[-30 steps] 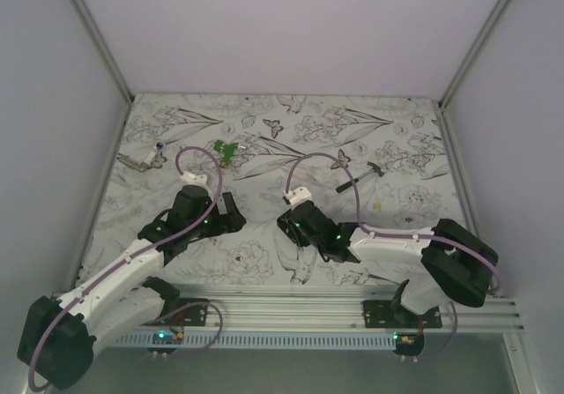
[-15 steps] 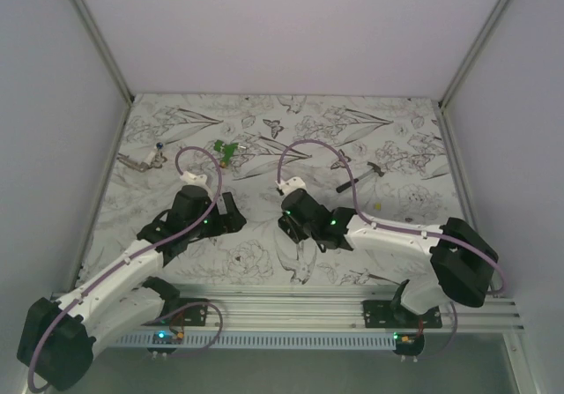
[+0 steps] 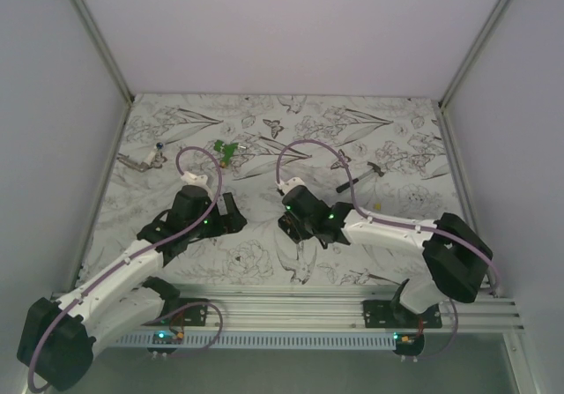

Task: Snap on the fuse box
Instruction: Install the fuse at the fuse box base.

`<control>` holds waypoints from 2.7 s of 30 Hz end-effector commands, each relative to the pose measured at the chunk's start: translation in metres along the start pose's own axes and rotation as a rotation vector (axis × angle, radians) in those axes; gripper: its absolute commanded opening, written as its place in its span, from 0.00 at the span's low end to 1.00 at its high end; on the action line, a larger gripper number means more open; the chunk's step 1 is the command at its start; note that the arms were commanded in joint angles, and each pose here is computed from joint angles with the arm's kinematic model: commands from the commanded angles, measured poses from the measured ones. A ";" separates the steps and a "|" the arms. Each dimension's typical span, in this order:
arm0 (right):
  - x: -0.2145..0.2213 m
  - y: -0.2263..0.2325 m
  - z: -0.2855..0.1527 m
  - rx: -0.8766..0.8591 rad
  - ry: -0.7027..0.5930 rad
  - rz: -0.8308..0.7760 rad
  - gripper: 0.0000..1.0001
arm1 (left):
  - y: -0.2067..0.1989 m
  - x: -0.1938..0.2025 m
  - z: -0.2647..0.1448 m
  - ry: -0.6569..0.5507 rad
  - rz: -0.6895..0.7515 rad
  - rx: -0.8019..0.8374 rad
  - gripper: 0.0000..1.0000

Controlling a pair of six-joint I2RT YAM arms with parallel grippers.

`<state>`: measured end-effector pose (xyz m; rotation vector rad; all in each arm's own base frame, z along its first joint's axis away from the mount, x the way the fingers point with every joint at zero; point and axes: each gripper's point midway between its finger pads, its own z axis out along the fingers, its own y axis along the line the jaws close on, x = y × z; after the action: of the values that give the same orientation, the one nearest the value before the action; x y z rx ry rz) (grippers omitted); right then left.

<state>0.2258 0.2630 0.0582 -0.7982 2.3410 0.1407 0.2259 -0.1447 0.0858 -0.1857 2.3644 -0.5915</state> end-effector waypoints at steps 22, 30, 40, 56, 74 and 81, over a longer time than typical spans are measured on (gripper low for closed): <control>-0.011 0.006 0.013 -0.033 0.022 -0.039 0.15 | 0.001 0.001 -0.001 0.024 0.013 -0.005 1.00; 0.003 0.011 0.016 -0.062 0.090 -0.065 0.11 | 0.001 0.002 -0.002 0.024 0.013 -0.006 1.00; 0.009 0.003 0.017 -0.039 0.118 -0.084 0.00 | 0.002 0.002 -0.001 0.027 0.015 -0.006 1.00; 0.055 -0.006 0.033 -0.196 0.201 0.038 0.00 | 0.001 0.003 -0.002 0.027 0.013 -0.002 1.00; 0.016 0.023 0.030 -0.222 0.076 0.065 0.00 | 0.005 0.001 -0.002 0.012 0.016 -0.022 1.00; 0.025 0.013 0.024 -0.140 0.077 0.057 0.10 | 0.004 0.001 -0.002 0.017 0.017 -0.019 0.99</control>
<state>0.2304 0.2914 0.0415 -0.8200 2.3595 0.4189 0.2248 -0.1457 0.0846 -0.1782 2.3723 -0.5964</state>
